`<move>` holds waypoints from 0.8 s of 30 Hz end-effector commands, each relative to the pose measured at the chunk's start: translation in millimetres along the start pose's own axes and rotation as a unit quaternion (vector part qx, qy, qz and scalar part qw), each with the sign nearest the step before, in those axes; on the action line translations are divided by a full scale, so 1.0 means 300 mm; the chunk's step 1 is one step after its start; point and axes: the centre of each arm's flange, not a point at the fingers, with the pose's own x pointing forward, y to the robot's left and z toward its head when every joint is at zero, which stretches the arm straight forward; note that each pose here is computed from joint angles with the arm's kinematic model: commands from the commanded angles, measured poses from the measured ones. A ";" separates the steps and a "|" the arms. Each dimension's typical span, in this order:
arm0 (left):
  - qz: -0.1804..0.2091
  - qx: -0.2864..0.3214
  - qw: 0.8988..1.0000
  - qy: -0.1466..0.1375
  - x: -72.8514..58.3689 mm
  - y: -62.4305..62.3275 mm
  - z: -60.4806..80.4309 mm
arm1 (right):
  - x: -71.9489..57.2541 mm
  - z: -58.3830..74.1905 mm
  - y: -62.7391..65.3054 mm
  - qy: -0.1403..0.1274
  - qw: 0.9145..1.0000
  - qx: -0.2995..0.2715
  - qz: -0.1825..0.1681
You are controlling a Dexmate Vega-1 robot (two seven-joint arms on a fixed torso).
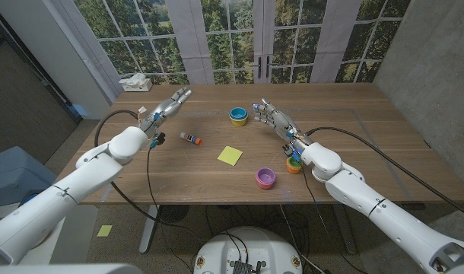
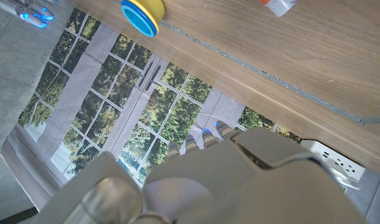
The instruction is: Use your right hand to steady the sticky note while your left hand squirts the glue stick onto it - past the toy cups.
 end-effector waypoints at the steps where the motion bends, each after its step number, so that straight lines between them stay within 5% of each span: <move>1: -0.003 -0.076 0.996 -0.049 0.017 -0.008 -0.002 | 0.007 -0.004 -0.098 -0.016 0.999 0.019 -0.044; 13: -0.005 -0.141 0.986 -0.085 0.032 -0.036 0.002 | -0.012 -0.002 -0.194 -0.027 0.997 0.032 -0.072; 24: 0.003 -0.208 0.973 -0.103 0.026 -0.059 0.005 | -0.066 -0.012 -0.307 -0.074 0.986 0.070 -0.132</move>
